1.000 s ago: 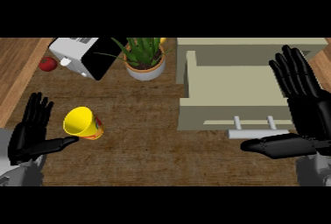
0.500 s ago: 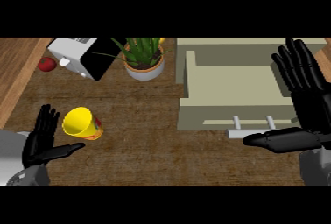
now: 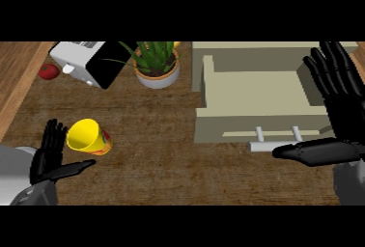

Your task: Pick up the cup, place it into the drawer and close the drawer

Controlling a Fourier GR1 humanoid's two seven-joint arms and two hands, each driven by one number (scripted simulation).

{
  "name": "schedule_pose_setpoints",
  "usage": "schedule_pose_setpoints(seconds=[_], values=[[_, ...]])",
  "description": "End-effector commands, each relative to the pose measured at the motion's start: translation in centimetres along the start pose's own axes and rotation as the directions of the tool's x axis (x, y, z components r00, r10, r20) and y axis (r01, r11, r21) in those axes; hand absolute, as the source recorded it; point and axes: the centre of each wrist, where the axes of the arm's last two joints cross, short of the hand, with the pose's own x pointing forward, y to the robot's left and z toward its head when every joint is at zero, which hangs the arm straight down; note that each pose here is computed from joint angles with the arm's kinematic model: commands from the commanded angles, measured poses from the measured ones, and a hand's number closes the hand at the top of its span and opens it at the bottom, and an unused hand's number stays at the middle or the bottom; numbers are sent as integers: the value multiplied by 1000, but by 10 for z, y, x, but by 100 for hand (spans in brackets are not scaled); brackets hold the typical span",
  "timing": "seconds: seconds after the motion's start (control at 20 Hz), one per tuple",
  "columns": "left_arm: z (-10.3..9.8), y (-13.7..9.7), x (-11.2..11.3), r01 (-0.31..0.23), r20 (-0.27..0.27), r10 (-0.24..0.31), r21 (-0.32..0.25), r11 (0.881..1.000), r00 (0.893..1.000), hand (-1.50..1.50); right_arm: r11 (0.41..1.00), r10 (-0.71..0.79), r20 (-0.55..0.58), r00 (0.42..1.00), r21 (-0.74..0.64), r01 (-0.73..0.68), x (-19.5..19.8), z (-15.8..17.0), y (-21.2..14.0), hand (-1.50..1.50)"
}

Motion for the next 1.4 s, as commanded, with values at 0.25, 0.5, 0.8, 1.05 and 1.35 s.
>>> schedule_pose_setpoints(seconds=[0.25, 0.5, 0.8, 1.05, 1.35], values=[[0, -34, -13, 6, 44, -5, -10, 1000, 999, -150, 1000, -19, 10, 1000, -1, 19, 14, 2, 7, -150], [-1, -19, -8, -23, 40, 24, -28, 999, 999, -150, 999, 6, 2, 1000, 32, -6, 11, 10, -11, -150], [-8, -43, -11, -85, 39, 90, -101, 991, 995, -150, 1000, 2, -5, 1000, 26, -2, 9, 4, -16, -150], [-11, -39, -7, -230, 38, 241, -195, 953, 970, 150, 1000, 2, -9, 1000, 24, -2, 13, -6, -8, -150], [-23, -41, 2, 56, 280, -59, 17, 998, 958, 150, 999, 36, -27, 999, 27, -35, -1, 8, -9, -150]])
